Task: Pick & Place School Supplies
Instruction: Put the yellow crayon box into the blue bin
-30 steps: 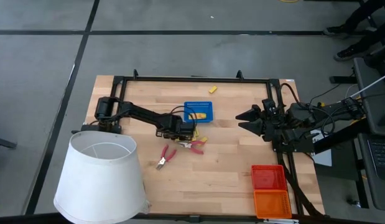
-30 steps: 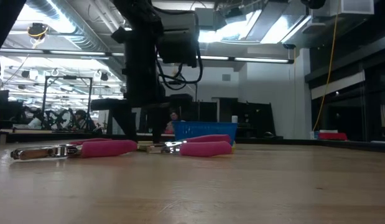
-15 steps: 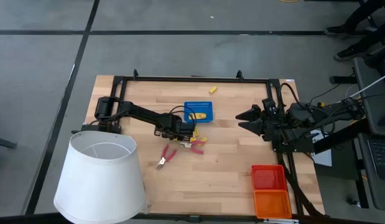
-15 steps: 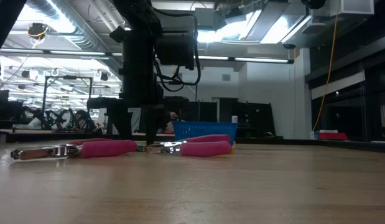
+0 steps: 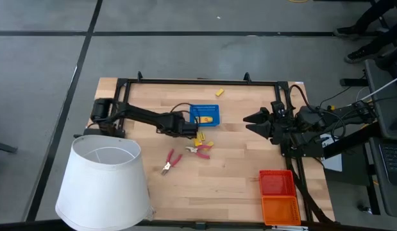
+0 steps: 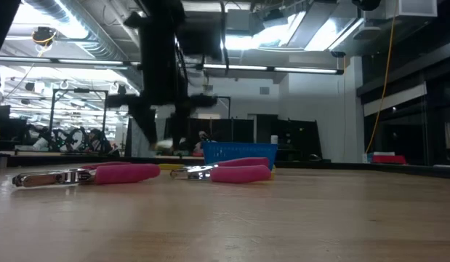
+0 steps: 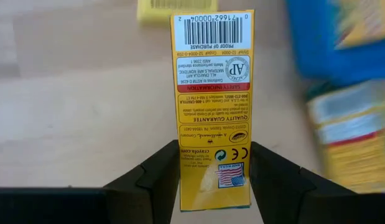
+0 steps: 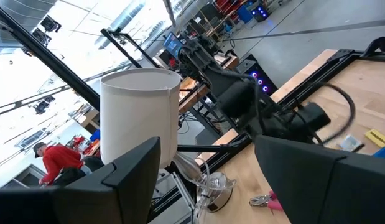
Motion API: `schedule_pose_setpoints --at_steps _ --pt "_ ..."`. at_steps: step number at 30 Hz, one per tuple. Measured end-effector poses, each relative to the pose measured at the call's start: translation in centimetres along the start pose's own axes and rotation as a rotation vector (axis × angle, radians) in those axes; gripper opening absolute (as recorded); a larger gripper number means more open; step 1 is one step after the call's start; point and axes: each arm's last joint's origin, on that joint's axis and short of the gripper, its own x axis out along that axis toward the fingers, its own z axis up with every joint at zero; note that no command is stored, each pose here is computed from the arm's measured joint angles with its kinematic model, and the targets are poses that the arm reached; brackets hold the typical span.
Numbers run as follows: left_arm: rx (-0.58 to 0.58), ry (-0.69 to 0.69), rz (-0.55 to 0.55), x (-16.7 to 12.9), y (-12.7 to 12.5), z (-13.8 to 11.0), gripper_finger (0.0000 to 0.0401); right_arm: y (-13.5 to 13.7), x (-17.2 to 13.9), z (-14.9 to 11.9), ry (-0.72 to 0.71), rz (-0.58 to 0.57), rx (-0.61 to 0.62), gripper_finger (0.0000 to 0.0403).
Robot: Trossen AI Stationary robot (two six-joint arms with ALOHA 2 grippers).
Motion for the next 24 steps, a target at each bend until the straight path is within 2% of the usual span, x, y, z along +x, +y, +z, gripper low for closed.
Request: schedule_pose_setpoints --at_steps 4,10,13,16,22,24 --pt "-0.055 -0.066 -0.080 -2.2 0.3 0.9 0.0172 0.0 0.0 0.1 -0.019 -0.014 0.002 0.0268" --pt "-0.100 -0.152 -0.305 -3.2 -1.4 3.0 0.0175 -0.1 0.0 0.1 -0.036 -0.034 -0.015 0.0268" --pt "-0.119 -0.182 -0.386 -2.7 -2.4 4.3 0.0175 -0.1 0.0 0.1 -0.042 -0.039 -0.016 0.0268" --pt "-0.114 -0.203 -0.422 -1.5 -3.1 5.8 0.0175 -0.1 0.0 0.2 -0.047 -0.043 -0.016 0.0268" --pt "-0.024 -0.080 -0.419 2.0 -3.1 7.9 0.0176 0.0 0.0 0.3 -0.063 -0.028 -0.005 0.0268" --pt "0.013 -0.075 -0.454 2.3 -3.2 8.5 0.0176 0.1 -0.1 0.4 -0.065 -0.026 -0.001 0.0268"
